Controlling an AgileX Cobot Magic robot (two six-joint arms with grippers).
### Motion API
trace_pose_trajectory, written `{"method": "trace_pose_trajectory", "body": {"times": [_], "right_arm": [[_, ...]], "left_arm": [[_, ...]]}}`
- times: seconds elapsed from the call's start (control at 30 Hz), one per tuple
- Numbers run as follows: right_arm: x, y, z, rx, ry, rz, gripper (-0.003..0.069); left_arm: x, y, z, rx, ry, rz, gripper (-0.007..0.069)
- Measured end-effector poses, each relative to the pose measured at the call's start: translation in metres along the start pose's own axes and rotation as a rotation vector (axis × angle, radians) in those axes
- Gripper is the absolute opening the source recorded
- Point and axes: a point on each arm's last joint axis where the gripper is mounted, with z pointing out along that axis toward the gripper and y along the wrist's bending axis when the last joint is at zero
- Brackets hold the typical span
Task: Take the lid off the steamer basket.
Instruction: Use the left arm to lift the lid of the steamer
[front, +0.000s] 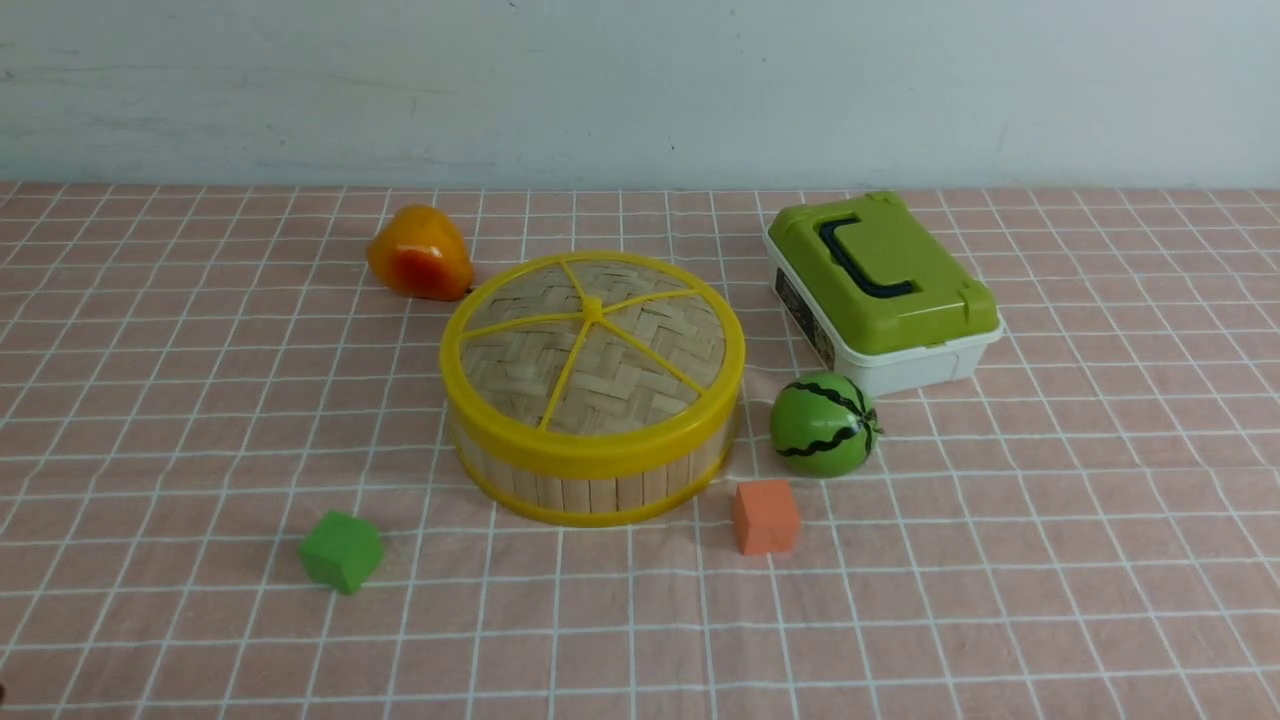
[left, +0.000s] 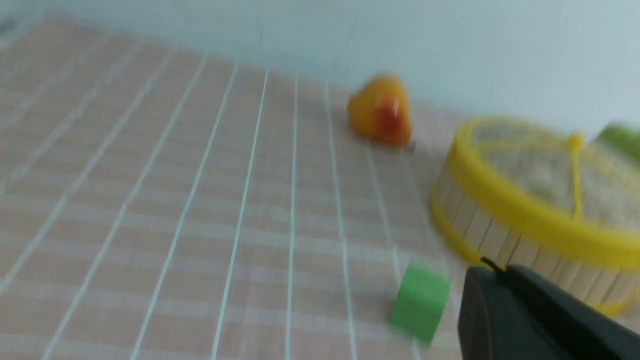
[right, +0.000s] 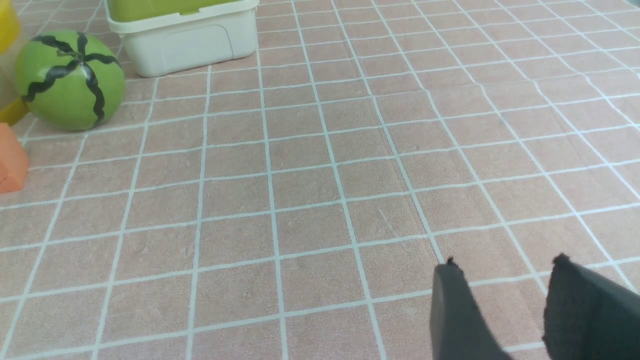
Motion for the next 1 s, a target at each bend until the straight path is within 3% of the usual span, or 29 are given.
{"method": "trace_pose_trajectory", "body": {"times": [0.2,0.4,0.53,0.67,0.8,0.83,0.9,1.0], "right_arm": [[0.000,0.000,0.000,0.000,0.000,0.000,0.0241],[0.000,0.000,0.000,0.000,0.000,0.000,0.0241],[0.000,0.000,0.000,0.000,0.000,0.000,0.0241],[0.000,0.000,0.000,0.000,0.000,0.000,0.0241],[0.000,0.000,0.000,0.000,0.000,0.000,0.0241],[0.000,0.000,0.000,0.000,0.000,0.000,0.0241],[0.000,0.000,0.000,0.000,0.000,0.000,0.0241],[0.000,0.000,0.000,0.000,0.000,0.000,0.0241]], "left_arm": [[-0.030,-0.008,-0.006,0.091,-0.340,-0.006,0.0027],[-0.062,-0.015,-0.026,0.241,-0.733,-0.158,0.0036],[-0.076,-0.016,-0.029,0.262,-0.765,-0.238,0.0040],[-0.123,-0.030,-0.025,0.218,-0.601,-0.244,0.0040],[-0.167,-0.042,0.015,0.055,-0.154,-0.208,0.0043],[-0.167,-0.042,0.021,0.042,-0.119,-0.208,0.0043],[-0.168,-0.042,0.055,-0.064,0.165,-0.196,0.0048],[-0.160,-0.040,0.085,-0.137,0.368,-0.185,0.0050]]}}
